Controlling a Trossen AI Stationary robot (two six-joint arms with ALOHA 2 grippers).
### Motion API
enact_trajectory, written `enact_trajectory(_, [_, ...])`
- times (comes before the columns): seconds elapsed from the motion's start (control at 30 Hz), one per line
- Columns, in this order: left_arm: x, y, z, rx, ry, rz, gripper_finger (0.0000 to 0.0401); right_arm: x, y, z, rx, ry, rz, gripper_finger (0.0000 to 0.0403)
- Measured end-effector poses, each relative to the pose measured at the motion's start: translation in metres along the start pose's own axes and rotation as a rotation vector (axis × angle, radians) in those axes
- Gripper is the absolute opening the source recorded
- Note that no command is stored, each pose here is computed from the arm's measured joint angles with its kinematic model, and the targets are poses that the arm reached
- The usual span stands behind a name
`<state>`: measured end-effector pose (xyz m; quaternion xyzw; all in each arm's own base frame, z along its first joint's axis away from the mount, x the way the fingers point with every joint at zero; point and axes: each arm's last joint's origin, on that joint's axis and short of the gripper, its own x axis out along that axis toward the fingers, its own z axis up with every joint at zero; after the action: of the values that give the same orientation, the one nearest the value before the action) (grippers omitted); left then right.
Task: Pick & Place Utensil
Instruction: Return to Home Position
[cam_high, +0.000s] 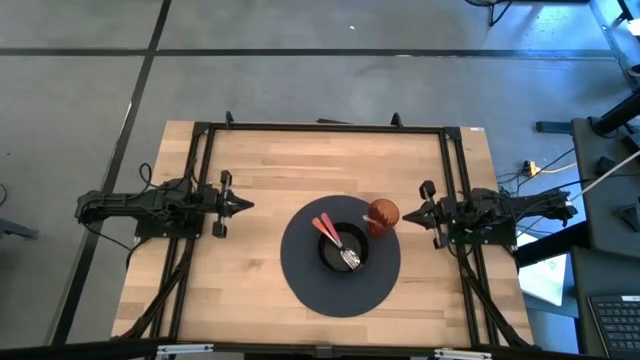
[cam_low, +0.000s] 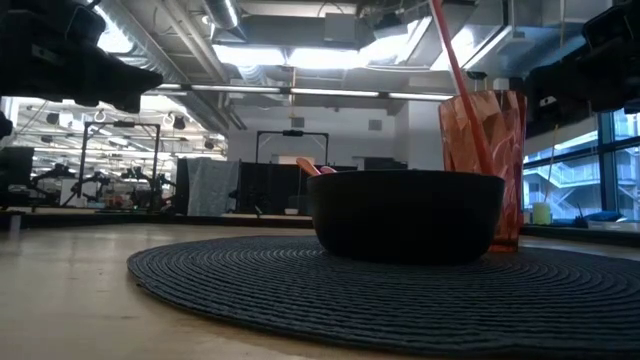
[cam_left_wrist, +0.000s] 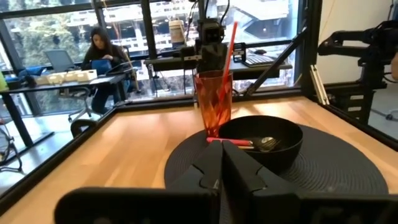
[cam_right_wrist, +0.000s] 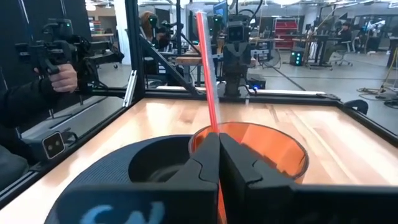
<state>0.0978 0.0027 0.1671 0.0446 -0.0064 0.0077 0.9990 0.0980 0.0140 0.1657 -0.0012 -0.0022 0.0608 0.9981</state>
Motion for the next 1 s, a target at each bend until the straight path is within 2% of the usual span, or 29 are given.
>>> enact_trajectory(1.0, [0.0010,0.0000,-0.0015,0.002,0.019,0.002,0.0003,0.0001,-0.0001,0.0002,0.003,-0.001,-0.003,0.0000])
